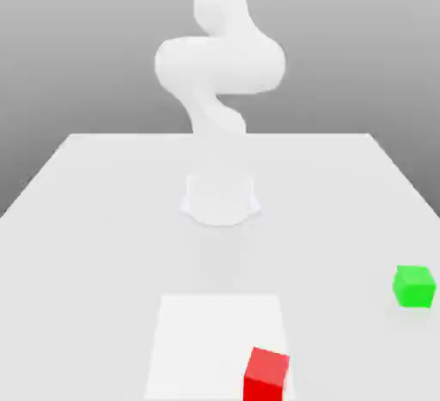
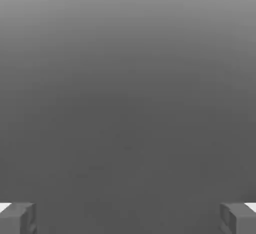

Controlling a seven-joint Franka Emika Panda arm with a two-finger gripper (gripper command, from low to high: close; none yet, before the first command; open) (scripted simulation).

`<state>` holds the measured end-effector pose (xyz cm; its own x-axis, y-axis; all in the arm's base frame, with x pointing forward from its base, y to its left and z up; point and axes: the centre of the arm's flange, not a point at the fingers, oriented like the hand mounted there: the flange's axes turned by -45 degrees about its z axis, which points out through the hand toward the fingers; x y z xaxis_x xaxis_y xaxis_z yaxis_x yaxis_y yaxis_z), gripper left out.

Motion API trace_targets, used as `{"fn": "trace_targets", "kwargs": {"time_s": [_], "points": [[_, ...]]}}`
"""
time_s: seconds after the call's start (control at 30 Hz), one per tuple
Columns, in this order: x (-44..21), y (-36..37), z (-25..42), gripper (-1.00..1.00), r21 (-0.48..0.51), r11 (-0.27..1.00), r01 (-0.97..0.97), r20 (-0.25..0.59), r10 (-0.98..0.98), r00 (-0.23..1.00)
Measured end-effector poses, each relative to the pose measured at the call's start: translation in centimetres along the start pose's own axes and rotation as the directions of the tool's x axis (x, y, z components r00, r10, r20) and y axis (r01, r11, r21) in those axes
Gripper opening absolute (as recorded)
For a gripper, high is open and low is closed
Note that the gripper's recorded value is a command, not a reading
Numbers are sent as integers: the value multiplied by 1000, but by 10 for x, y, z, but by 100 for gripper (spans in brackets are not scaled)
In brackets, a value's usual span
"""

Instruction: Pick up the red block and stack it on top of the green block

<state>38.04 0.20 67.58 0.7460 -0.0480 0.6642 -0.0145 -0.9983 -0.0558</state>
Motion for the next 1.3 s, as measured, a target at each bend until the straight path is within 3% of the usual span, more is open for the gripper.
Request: {"fn": "trace_targets", "kwargs": {"time_s": [0.3, 0.63, 0.87, 1.0, 1.03, 1.3], "points": [[-31, -14, 174, 0, 27, 992, -124, 266, 113, 957], [-130, -35, 335, 0, -87, 976, -200, 510, 216, 832], [-224, -35, 419, 0, -226, 955, -193, 614, 293, 733], [-263, -32, 460, 0, -239, 952, -189, 621, 299, 724], [-270, -31, 467, -100, -239, 952, -189, 621, 300, 724], [-264, -32, 461, -100, -239, 952, -189, 621, 300, 724]]}}
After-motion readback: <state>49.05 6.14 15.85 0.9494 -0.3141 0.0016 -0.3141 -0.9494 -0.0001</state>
